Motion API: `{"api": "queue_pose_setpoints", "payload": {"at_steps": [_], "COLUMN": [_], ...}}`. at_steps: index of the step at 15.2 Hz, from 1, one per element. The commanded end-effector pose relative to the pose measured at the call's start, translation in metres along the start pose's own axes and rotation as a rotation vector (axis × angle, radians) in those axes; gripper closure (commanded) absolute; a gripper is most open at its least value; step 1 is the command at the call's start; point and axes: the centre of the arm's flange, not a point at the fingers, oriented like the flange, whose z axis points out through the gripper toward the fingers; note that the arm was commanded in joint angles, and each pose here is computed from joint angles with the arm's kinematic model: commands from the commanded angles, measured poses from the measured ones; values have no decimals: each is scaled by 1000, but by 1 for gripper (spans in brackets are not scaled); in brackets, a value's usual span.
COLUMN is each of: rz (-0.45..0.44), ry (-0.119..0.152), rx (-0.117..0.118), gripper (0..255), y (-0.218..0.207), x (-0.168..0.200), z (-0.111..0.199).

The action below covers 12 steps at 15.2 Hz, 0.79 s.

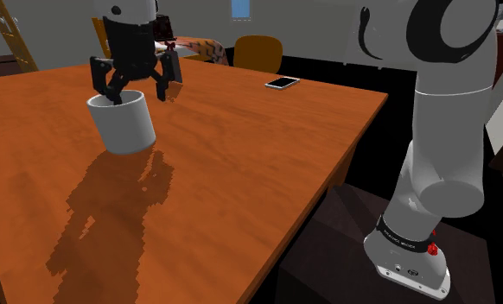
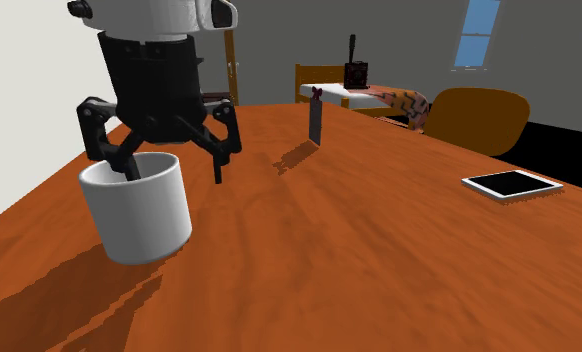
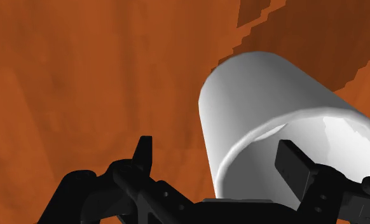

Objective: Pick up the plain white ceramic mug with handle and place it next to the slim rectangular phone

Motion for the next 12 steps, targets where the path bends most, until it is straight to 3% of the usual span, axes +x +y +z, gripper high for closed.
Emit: {"api": "queue_pose_setpoints", "payload": {"at_steps": [1,7,8,12], "rz": [0,0,0,0], "ry": [0,0,0,0], "rx": [0,0,0,0], "gripper": [0,0,255,255], "y": [0,0,0,0], "x": [1,1,1,1], "z": [5,5,5,5]}}
